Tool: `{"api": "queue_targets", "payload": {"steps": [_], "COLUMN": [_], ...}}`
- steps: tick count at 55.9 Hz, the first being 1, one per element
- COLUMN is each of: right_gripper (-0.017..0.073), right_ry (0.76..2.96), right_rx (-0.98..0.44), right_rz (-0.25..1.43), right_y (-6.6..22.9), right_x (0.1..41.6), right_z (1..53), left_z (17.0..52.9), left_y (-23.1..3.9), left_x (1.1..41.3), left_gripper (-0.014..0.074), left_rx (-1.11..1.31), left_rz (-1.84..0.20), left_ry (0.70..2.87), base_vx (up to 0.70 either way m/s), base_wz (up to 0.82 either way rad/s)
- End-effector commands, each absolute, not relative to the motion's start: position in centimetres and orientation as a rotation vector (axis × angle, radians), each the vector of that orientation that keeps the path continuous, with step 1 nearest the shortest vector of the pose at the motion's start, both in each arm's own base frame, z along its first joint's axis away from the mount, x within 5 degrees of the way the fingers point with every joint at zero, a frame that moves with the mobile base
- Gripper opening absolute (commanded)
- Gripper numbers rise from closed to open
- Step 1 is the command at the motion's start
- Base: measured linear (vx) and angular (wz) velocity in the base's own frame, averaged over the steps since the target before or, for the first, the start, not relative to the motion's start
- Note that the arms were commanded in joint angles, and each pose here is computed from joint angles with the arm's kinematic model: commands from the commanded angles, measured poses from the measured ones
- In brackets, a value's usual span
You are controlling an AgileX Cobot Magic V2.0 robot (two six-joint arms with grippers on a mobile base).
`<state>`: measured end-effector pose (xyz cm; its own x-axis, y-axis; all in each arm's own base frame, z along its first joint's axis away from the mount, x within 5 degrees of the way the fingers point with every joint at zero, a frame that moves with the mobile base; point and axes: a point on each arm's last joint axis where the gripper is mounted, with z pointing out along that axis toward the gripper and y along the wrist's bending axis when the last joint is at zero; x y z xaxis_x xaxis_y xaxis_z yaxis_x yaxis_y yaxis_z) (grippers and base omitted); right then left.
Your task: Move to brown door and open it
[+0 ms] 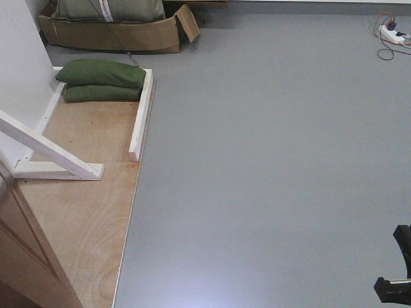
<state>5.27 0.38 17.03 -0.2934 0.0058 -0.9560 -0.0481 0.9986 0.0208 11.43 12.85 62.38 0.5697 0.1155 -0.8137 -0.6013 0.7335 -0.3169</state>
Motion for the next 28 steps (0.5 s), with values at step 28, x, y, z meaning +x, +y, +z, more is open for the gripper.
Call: {"api": "queue_targets", "payload": {"steps": [28], "right_gripper": [0.0], "right_ry": [1.79], "right_rx": [-0.032], "right_rz": [0.041], "right_y": [0.3], "right_x": [5.4], "right_z": [17.6], "left_z": [63.2], "left_y": [6.9], "left_x": [14.6], "left_gripper": [-0.0006], "left_rx": [-0.476], "left_rz": [-0.063], "left_ry": [0.905], "base_vx": [0.0], "base_wz": [0.0]}}
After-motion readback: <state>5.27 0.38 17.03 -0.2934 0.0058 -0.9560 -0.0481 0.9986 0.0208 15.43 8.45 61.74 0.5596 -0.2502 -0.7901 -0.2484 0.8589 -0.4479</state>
